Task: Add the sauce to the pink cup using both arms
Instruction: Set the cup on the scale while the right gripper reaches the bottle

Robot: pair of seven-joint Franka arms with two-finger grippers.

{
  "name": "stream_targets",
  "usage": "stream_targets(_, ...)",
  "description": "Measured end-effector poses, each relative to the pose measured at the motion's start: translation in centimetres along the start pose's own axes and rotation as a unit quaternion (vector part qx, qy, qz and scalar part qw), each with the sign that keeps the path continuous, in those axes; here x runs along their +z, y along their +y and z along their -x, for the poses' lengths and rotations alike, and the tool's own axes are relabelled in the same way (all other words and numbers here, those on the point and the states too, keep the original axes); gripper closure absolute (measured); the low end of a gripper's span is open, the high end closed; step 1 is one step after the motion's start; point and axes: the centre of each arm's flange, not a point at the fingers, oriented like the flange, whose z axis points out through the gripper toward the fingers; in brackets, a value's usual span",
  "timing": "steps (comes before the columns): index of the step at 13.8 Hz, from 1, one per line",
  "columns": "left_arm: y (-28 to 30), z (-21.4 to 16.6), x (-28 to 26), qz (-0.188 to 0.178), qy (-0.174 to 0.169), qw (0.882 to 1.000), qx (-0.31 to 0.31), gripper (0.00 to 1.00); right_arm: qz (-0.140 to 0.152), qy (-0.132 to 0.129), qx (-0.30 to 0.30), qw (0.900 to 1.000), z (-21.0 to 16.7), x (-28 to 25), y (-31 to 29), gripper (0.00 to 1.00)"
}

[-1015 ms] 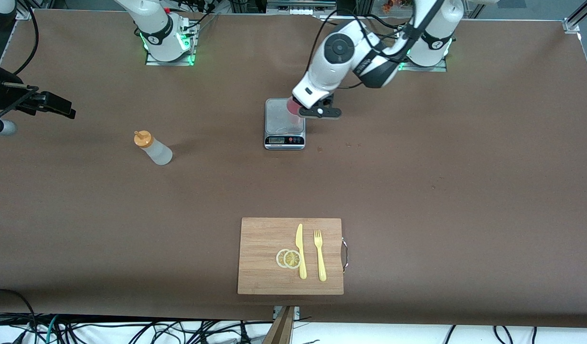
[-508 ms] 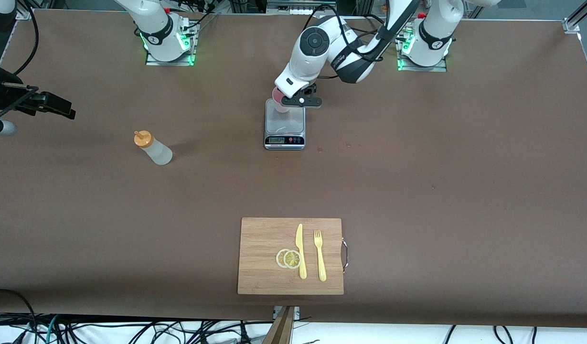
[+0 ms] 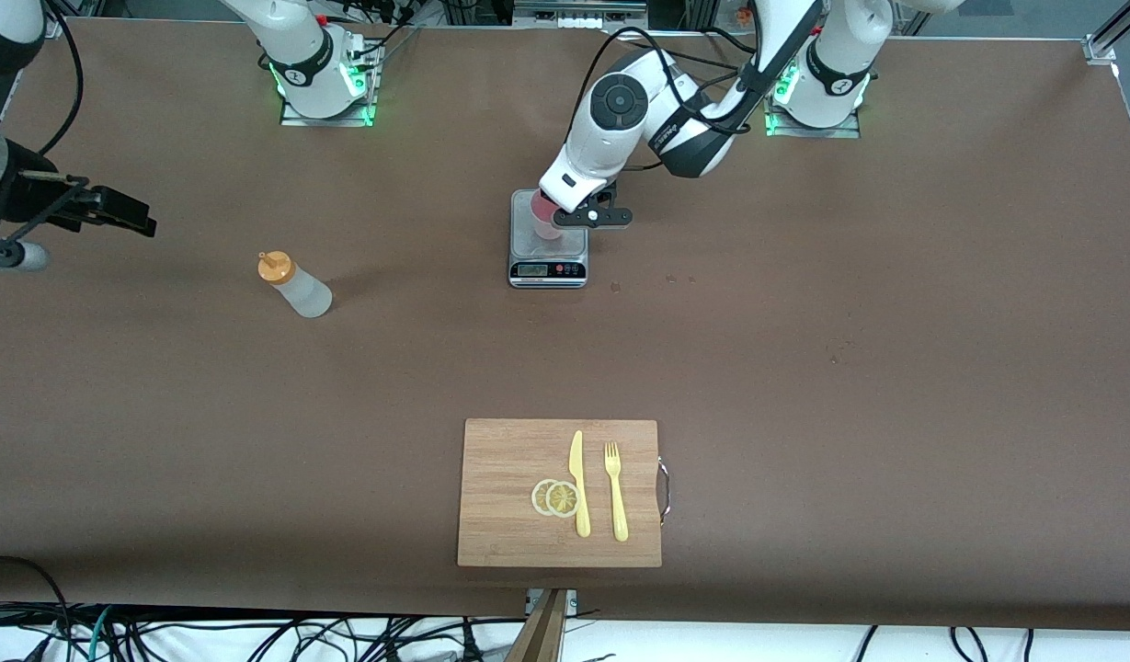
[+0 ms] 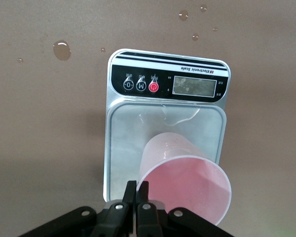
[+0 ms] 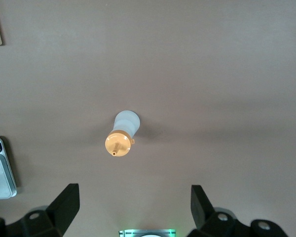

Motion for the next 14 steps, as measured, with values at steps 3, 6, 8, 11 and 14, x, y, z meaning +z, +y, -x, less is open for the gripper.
stream_targets(3, 0.0, -0.1, 0.4, -0.001, -0.003, 1.0, -0.001, 0.74, -0.048, -0.023, -0.131, 0.99, -1.7, 3.6, 1.0, 0.0)
stream_targets(6, 0.5, -0.6, -0.3, 0.006, 0.002, 1.0, -0.002, 0.58, -0.122, -0.017, -0.27, 0.955, -3.1, 8.2, 5.2, 0.0)
stream_targets(8, 1.2, -1.4, -2.3, 0.013, 0.008, 1.0, -0.003, 0.39, -0.176, 0.013, -0.356, 0.918, -3.5, 11.5, 7.7, 0.0)
stream_targets(11, 1.8, -3.3, -8.4, -0.003, 0.001, 1.0, -0.013, 0.11, -0.257, 0.072, -0.47, 0.841, -3.7, 17.6, 10.4, 0.0)
stream_targets(14, -0.7, -7.7, -17.6, 0.02, 0.038, 0.998, -0.052, 0.0, -0.314, 0.137, -0.548, 0.763, -3.2, 23.8, 12.3, 0.0)
